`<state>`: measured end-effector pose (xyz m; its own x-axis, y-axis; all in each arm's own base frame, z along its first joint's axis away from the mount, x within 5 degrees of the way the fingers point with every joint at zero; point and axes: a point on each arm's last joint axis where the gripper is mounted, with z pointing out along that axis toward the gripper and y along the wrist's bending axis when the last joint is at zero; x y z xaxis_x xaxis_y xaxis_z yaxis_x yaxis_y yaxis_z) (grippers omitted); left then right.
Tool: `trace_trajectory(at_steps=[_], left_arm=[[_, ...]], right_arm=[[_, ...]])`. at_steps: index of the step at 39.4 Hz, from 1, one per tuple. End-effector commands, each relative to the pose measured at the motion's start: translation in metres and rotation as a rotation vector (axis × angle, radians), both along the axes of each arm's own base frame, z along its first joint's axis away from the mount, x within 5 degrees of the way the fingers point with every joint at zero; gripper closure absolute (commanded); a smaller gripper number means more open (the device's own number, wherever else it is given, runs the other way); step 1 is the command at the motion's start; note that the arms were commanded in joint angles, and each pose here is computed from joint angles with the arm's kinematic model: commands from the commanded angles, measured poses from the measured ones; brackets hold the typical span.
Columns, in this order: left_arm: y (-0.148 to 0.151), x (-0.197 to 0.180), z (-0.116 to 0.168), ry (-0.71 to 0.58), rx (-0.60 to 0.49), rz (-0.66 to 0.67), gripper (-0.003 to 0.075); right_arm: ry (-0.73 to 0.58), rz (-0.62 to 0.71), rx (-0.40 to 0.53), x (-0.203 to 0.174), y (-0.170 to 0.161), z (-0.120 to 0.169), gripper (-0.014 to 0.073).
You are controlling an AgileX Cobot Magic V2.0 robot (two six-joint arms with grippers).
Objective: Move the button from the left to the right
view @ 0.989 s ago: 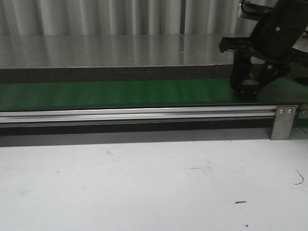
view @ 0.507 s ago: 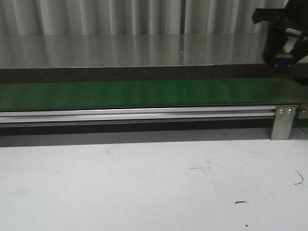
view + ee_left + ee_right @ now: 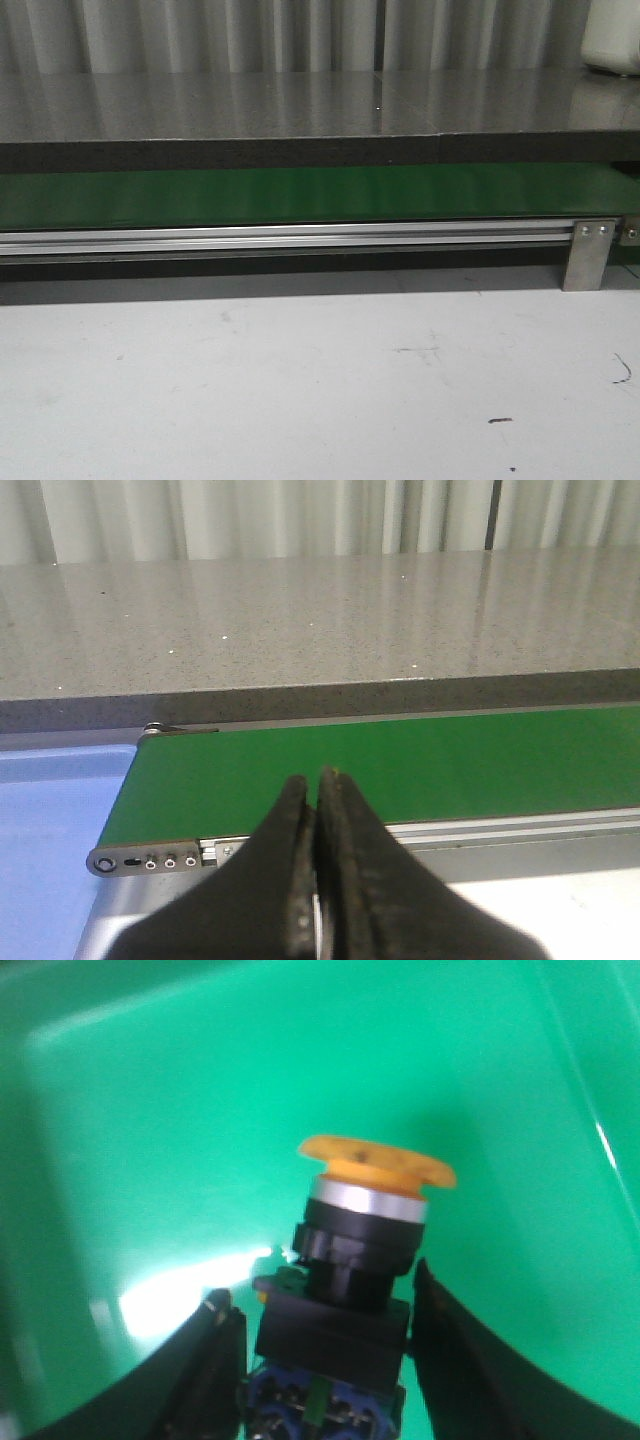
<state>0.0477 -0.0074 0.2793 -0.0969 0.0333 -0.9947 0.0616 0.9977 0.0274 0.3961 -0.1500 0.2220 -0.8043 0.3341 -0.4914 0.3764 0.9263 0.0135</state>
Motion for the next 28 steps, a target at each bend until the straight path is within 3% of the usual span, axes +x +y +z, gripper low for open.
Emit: trace_trajectory(at_steps=[1,8,15,21,28], left_arm=[[0.001,0.000,0.015,-0.091,-0.028,0.012,0.0741],[0.001,0.000,0.015,-0.091,-0.028,0.012,0.0741],[0.001,0.000,0.015,-0.091,-0.028,0.012,0.0741],[0.001,0.000,0.015,-0.091,-0.028,0.012,0.0741],[0.001,0.000,0.015,-0.091,-0.028,0.012,0.0741]], right_arm=[[-0.089,-0.010,-0.064,0.002,-0.013,0.022,0.0426],[-0.081,-0.014,-0.063,0.004,-0.016,0.014,0.0221],[-0.072,-0.014,-0.062,0.002,-0.016,0.022,0.0078],[-0.121,-0.011,-0.072,0.000,-0.011,0.050,0.0067],[-0.271,0.034,-0.093,-0.004,0.017,0.107,0.0070]])
